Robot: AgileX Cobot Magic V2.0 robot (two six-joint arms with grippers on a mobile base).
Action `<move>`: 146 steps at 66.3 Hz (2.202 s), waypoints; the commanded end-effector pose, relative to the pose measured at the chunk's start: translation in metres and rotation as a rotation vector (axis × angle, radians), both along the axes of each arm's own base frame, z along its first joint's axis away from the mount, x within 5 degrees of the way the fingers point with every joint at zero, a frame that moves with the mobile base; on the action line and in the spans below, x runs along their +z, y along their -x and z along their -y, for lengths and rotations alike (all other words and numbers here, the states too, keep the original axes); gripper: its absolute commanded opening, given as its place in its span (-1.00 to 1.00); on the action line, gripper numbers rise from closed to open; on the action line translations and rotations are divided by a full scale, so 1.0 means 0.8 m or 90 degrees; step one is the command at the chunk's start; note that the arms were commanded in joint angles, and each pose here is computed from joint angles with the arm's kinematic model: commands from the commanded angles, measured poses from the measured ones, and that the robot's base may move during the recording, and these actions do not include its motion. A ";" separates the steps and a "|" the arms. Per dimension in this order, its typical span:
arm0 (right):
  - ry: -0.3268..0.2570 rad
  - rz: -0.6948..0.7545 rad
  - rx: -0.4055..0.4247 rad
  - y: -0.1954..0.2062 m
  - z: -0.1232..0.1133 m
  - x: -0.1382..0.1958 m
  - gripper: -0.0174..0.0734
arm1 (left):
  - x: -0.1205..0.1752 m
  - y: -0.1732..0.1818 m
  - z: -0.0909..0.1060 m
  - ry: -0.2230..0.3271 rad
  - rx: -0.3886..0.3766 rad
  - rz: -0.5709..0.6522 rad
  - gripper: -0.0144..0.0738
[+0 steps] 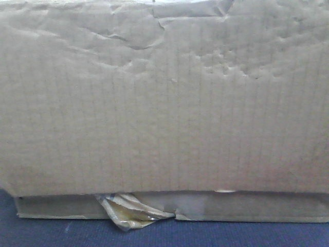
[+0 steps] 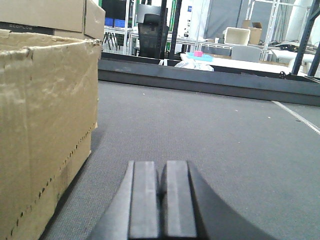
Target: Stack two boxes on right shelf middle
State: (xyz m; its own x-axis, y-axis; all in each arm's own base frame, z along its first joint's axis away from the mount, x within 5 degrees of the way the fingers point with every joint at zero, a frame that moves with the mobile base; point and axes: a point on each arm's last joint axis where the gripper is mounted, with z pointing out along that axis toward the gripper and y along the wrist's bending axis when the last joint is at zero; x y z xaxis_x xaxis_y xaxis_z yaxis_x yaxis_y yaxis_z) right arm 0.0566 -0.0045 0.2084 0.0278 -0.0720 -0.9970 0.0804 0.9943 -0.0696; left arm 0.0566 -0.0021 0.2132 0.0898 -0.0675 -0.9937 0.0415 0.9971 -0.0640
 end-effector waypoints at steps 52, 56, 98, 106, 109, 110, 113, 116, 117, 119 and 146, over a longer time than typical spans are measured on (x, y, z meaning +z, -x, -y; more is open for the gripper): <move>0.002 0.010 -0.004 0.000 0.000 0.002 -0.98 | 0.016 0.003 0.000 -0.013 0.003 0.018 -0.93; 0.002 0.010 -0.004 0.000 0.000 0.002 -0.98 | 0.035 0.008 -0.001 -0.014 0.008 0.019 -0.93; 0.002 0.010 -0.004 0.000 0.000 0.002 -0.98 | 0.238 -0.083 -0.010 -0.024 0.073 -0.404 -0.93; 0.002 0.010 -0.004 0.000 0.000 0.002 -0.98 | 0.244 -0.115 -0.008 -0.026 0.068 -0.399 -0.93; 0.002 0.010 -0.004 0.000 0.000 0.002 -0.98 | 0.245 -0.126 -0.008 -0.027 0.066 -0.392 -0.93; 0.002 0.010 -0.004 0.000 0.000 0.002 -0.98 | 0.246 -0.128 -0.007 -0.027 0.065 -0.388 -0.93; 0.002 0.010 -0.004 0.000 0.000 0.002 -0.98 | 0.246 -0.137 -0.007 -0.027 0.064 -0.387 -0.93; 0.002 0.010 -0.004 0.000 0.000 0.002 -0.98 | 0.247 -0.146 -0.006 -0.028 0.063 -0.385 -0.93; 0.002 0.010 -0.004 0.000 0.000 0.002 -0.98 | 0.247 -0.148 -0.006 -0.028 0.063 -0.387 -0.93; 0.002 0.010 -0.004 0.000 0.000 0.002 -0.98 | 0.247 -0.153 -0.007 -0.030 0.065 -0.400 -0.93; 0.002 0.010 -0.004 0.000 0.000 0.002 -0.98 | 0.229 -0.249 -0.026 -0.127 0.044 -0.701 -0.93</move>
State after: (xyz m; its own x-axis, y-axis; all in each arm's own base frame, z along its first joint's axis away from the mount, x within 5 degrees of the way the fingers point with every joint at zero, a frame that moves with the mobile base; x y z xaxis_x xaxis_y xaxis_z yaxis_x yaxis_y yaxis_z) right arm 0.0566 -0.0045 0.2084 0.0278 -0.0720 -0.9970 0.0804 0.9943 -0.0696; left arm 0.2457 0.0110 0.3987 -0.8239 0.0653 -0.5630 -0.0082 0.9919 0.1271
